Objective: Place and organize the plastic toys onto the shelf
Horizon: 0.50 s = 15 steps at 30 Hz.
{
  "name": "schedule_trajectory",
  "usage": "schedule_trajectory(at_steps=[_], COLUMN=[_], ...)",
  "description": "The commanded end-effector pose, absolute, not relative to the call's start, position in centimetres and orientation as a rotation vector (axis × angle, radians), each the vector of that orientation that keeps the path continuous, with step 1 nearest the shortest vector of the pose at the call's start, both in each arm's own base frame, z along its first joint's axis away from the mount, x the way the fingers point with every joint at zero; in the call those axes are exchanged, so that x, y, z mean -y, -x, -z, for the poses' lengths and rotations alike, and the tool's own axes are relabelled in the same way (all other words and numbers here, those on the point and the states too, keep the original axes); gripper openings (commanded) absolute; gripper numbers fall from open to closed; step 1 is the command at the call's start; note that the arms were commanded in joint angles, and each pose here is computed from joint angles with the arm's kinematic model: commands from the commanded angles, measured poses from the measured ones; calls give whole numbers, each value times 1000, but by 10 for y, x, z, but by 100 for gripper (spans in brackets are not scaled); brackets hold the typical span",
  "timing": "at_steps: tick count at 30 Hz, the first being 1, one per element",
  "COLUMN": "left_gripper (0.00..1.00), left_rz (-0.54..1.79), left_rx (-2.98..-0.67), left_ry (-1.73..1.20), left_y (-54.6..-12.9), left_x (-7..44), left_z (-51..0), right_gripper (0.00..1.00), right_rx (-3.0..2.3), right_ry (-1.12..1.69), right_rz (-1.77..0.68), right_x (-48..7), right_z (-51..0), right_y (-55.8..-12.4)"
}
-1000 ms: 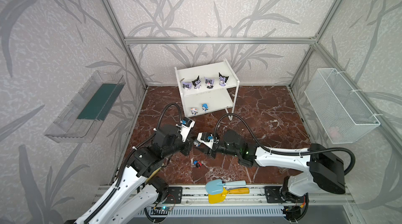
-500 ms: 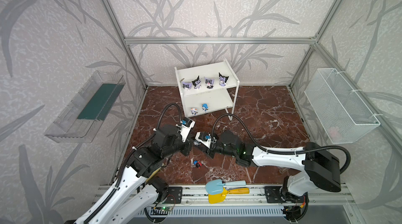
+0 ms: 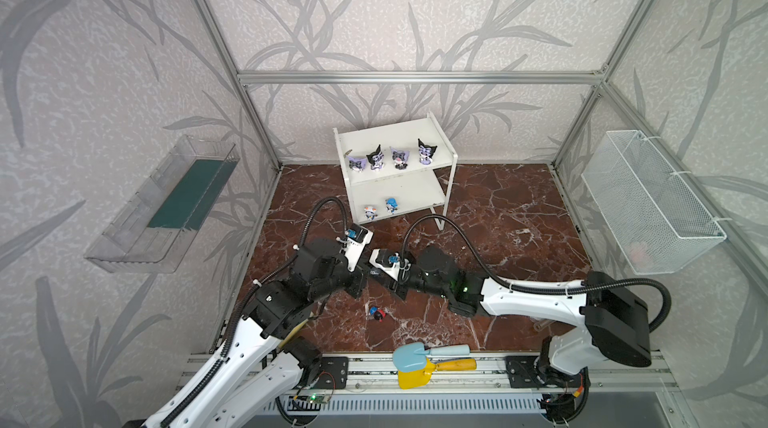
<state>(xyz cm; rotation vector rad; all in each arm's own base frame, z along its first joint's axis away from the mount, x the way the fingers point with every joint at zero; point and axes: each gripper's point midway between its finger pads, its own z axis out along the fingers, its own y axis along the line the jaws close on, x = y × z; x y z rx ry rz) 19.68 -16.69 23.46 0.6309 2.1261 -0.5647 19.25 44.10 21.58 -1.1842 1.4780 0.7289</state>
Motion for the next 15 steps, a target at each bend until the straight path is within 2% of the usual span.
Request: schedule_trajectory(at_steps=[1, 11, 12, 14, 15], left_gripper=[0, 0, 3, 26, 34], left_rz=[575, 578, 579, 573, 568], left_rx=[-2098, -2092, -2093, -2091, -2088], left_ry=[-642, -644, -641, -639, -635], left_y=[-196, -196, -197, -197, -197], left_x=[169, 170, 170, 169, 168], left_z=[-247, -248, -248, -248, -249], right_gripper=[39, 29, 29, 28, 28], right_rx=[-1475, -1477, -1476, -1476, -1475], right_ry=[1174, 1185, 1184, 1158, 1142], right_rz=[-707, -688, -685, -673, -667], right_x=[-445, -443, -443, -440, -438], right_z=[-222, -222, -223, -223, -223], right_y=[-196, -196, -196, -199, -202])
